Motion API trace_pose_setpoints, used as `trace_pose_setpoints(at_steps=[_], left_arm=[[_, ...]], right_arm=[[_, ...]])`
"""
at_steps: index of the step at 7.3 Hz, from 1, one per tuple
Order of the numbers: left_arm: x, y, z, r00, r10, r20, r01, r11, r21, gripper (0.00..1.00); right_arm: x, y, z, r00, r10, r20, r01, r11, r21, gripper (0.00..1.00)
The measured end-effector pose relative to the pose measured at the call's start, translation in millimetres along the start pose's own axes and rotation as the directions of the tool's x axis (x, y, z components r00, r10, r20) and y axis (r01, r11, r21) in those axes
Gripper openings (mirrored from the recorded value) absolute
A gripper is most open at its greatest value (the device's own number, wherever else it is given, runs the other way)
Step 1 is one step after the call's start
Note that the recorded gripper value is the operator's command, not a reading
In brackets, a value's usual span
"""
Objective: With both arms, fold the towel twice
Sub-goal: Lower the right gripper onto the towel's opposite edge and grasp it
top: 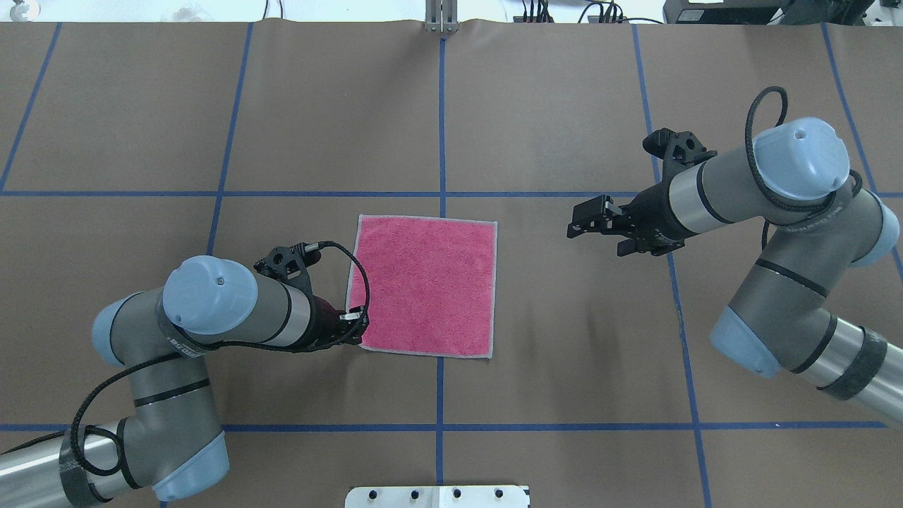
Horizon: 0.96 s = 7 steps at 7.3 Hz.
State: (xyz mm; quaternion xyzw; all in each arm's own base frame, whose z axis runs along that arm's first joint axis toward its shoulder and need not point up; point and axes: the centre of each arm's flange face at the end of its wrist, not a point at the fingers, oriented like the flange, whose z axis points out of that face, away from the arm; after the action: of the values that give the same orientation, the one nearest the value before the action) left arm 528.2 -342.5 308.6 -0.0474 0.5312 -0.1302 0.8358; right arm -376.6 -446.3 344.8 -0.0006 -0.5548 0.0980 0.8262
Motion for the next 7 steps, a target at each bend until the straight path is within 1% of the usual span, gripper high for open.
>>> trace_pose_setpoints(at_steps=[1,2,3,4,5,6,7], left_arm=[[3,1,-1,1.000,-0.009,-0.005,0.009,1.000,-0.002,0.00],[5,2,-3,1.000,-0.019,-0.011,0.019,1.000,-0.003,0.00],[7,3,-6,1.000,-0.025,-0.016,0.025,1.000,-0.004,0.00],[8,4,-7,0.999,-0.029,-0.020,0.029,1.000,-0.004,0.00],[9,4,-7,0.999,-0.031,-0.021,0.031,1.000,-0.004,0.00],[9,4,-7,0.999,-0.032,-0.021,0.032,0.999,-0.003,0.00],[8,4,-7,0.999,-0.033,-0.020,0.032,0.999,-0.003,0.00]], right_arm=[[-5,6,4,1.000,0.015,0.004,-0.015,1.000,-0.014,0.98],[-20,18,15,0.999,0.053,0.007,-0.053,0.998,-0.027,0.98],[-44,35,32,0.996,0.091,-0.002,-0.091,0.995,-0.029,0.98],[-67,51,49,0.994,0.106,-0.023,-0.106,0.994,-0.019,0.98],[-84,66,61,0.993,0.108,-0.040,-0.108,0.994,-0.015,0.98],[-93,81,71,0.993,0.104,-0.050,-0.105,0.994,-0.020,0.95],[-99,97,81,0.993,0.101,-0.057,-0.103,0.994,-0.024,0.95]])
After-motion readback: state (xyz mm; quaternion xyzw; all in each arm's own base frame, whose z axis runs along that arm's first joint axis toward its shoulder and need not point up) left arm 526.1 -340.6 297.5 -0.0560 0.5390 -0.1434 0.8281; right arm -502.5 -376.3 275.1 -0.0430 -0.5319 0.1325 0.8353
